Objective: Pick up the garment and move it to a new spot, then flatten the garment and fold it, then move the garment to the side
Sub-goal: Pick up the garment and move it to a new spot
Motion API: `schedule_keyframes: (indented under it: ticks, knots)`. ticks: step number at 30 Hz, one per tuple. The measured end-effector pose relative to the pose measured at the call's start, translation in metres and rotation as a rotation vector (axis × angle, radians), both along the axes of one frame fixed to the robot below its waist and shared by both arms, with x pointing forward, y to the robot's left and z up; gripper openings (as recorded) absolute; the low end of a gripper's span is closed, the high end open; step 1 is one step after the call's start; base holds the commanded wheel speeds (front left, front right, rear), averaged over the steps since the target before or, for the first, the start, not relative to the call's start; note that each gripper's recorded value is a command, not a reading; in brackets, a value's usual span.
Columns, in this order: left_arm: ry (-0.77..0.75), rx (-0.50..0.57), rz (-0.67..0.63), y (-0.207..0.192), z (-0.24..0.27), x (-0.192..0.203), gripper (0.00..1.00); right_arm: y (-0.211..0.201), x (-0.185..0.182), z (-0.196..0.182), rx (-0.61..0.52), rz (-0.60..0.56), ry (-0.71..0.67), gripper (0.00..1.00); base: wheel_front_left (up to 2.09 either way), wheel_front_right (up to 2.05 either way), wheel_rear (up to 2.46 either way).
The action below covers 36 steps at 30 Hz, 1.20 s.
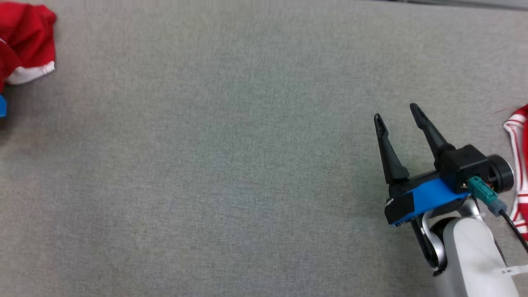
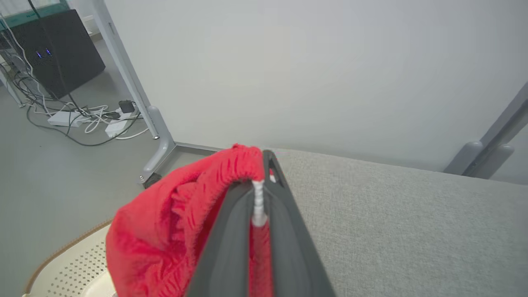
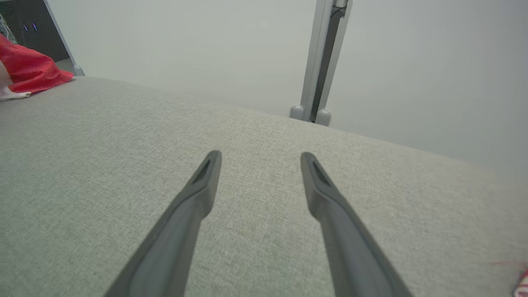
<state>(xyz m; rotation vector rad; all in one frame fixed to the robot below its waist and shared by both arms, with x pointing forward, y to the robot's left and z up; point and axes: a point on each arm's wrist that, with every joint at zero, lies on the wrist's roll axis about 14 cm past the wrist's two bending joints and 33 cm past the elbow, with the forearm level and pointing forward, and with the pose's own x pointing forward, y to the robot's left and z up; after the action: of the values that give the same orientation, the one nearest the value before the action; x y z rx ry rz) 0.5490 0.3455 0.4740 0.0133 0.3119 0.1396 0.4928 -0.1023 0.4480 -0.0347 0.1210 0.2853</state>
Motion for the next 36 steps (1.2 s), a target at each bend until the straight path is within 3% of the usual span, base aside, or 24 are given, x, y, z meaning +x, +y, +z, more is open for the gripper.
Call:
schedule_keyframes:
  ticks: [7,14,21,24,28,32,36]
  knots:
    - [-0.148,0.097,-0.206,-0.054,0.095,0.013,0.00,-0.029,-0.029,0.023,0.046,-0.080,-0.036,1.00,0.00,0.00,0.00]
    - [-0.354,0.100,-0.558,-0.184,0.194,0.004,0.00,-0.078,-0.067,0.041,0.084,-0.219,-0.075,1.00,0.00,0.00,0.00]
    - [-0.483,-0.014,-0.899,-0.308,0.244,-0.042,0.00,-0.132,-0.100,0.051,0.085,-0.378,-0.112,1.00,0.00,0.00,0.00]
    - [-0.456,-0.059,-0.973,-0.329,0.227,-0.058,0.00,-0.148,-0.107,0.052,0.083,-0.425,-0.120,1.00,0.00,0.00,0.00]
    - [-0.323,-0.209,-0.981,-0.335,0.162,-0.079,0.00,-0.158,-0.114,0.043,0.080,-0.459,-0.100,1.00,0.00,0.00,0.00]
    - [-0.124,-0.359,-0.861,-0.315,0.069,-0.106,0.00,-0.160,-0.115,0.037,0.078,-0.467,-0.085,1.00,0.00,0.00,0.00]
    - [0.075,-0.442,-0.706,-0.285,-0.020,-0.144,0.00,-0.157,-0.114,0.029,0.073,-0.462,-0.063,1.00,0.00,0.00,0.00]
